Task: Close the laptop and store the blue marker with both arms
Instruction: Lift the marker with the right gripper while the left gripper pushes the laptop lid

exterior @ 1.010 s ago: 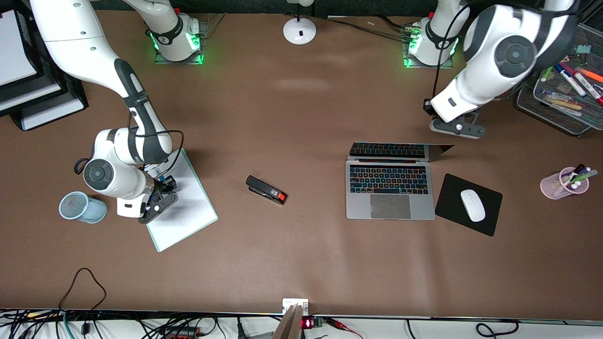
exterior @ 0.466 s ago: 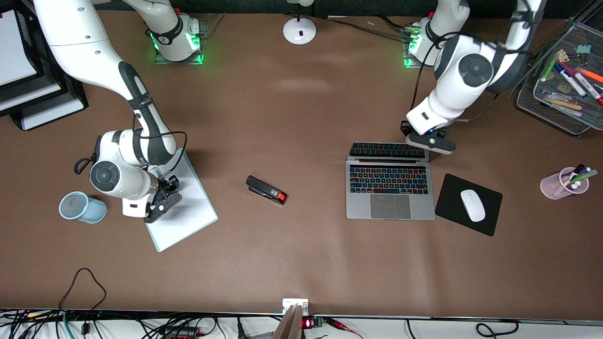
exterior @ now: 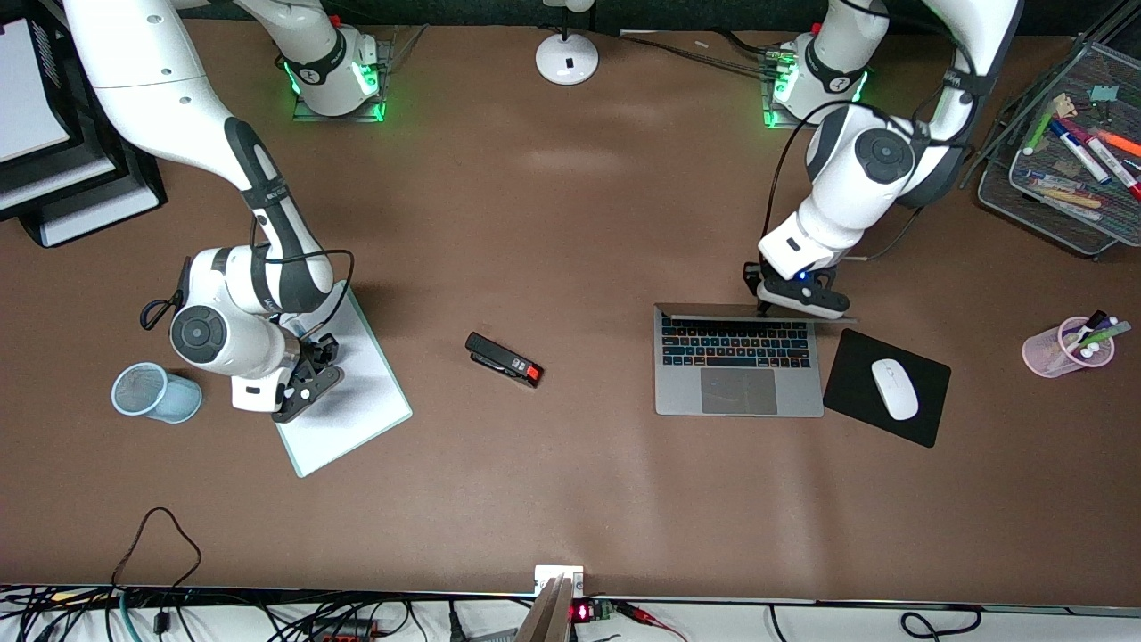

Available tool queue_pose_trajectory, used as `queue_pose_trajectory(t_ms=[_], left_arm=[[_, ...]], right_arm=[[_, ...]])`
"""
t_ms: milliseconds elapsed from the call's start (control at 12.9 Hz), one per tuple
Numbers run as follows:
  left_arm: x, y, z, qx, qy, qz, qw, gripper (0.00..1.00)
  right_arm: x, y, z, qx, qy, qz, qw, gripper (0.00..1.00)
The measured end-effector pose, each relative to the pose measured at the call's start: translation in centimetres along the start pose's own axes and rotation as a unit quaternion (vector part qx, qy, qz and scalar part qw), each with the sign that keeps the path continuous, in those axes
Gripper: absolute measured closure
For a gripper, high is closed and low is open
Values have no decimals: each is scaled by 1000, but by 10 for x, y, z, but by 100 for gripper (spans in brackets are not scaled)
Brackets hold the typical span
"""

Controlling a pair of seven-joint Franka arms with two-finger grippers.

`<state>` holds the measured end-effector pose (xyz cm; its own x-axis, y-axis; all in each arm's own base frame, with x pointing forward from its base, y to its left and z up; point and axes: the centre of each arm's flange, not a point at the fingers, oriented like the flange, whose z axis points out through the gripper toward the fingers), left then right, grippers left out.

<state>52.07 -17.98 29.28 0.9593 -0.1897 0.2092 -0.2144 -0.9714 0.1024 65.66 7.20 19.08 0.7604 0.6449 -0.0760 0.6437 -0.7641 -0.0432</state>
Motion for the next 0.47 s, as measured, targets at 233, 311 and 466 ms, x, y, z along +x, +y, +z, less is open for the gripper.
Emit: queue_pose_trajectory(t_ms=[233, 311, 466], left_arm=[[30, -1, 15, -13, 12, -8, 1000, 99], [42, -3, 19, -17, 17, -11, 1000, 99], [59, -7, 27, -23, 23, -18, 999, 99]], right_arm=[[8, 11, -24, -9, 14, 4, 1000, 83], [10, 16, -41, -12, 21, 8, 1000, 83], [6, 28, -87, -26, 43, 6, 999, 83]])
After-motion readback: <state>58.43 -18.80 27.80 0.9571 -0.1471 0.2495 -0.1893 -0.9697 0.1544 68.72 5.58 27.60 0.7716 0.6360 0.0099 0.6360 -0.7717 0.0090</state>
